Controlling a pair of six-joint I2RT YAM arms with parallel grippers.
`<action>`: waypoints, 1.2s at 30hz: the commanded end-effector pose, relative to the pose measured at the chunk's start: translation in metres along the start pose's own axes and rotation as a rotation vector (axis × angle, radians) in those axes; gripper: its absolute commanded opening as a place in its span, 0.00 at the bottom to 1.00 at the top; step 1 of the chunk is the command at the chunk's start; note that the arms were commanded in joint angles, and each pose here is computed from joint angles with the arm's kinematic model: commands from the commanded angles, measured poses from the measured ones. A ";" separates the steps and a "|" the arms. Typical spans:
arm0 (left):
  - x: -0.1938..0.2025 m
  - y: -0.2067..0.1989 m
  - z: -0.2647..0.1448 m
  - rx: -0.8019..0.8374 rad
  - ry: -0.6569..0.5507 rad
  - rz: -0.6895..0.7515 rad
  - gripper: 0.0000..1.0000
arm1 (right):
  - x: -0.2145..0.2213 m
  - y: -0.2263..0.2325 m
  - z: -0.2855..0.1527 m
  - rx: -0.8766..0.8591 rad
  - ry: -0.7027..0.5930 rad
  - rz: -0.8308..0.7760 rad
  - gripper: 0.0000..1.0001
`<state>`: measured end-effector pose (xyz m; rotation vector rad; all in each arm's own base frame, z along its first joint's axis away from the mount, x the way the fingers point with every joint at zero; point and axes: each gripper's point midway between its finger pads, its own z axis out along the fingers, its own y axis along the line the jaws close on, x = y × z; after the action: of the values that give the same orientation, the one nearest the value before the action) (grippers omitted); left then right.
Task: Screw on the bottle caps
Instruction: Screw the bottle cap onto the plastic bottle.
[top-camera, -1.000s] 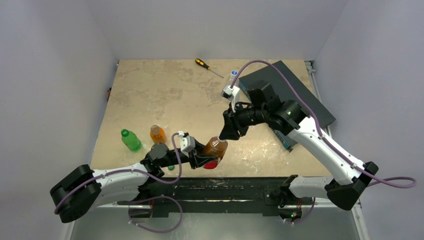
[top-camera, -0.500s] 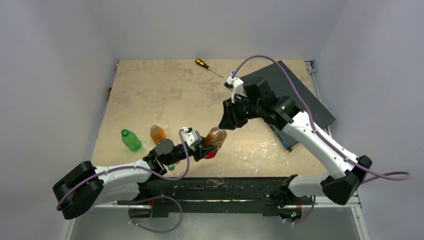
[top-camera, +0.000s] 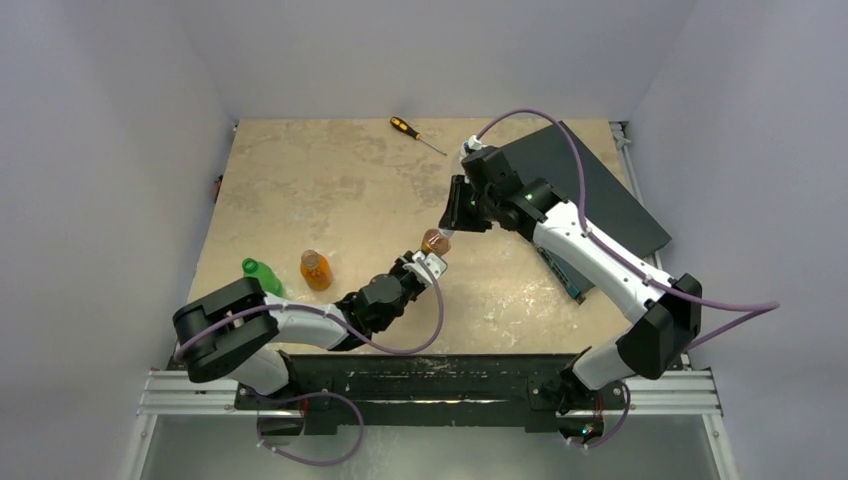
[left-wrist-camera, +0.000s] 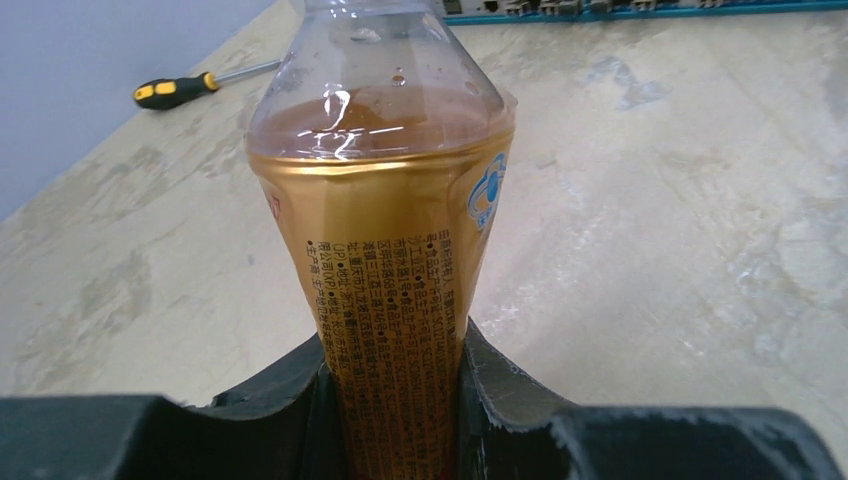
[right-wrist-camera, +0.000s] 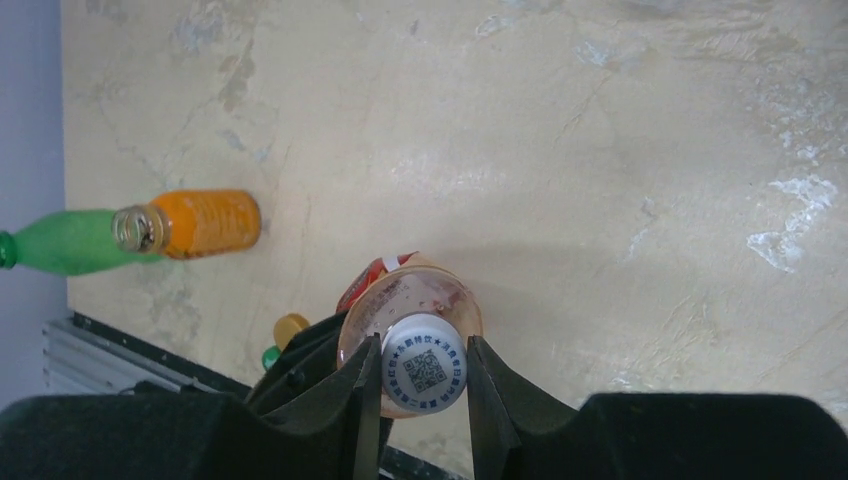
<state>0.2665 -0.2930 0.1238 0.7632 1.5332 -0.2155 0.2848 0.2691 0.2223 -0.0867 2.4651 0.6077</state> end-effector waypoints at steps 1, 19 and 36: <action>-0.130 0.033 0.006 -0.200 -0.384 -0.115 0.00 | 0.043 0.030 0.014 -0.066 0.166 0.160 0.08; -0.094 0.014 -0.012 -0.082 -0.348 -0.173 0.00 | 0.003 0.055 -0.016 -0.155 0.035 0.195 0.50; -0.079 -0.020 -0.031 0.315 -0.331 -0.371 0.00 | -0.022 0.032 -0.084 -0.138 -0.176 -0.087 0.99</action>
<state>0.2503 -0.3050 0.1777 0.6019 1.3849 -0.5374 0.2576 0.2808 0.2817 -0.0211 2.3578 0.8006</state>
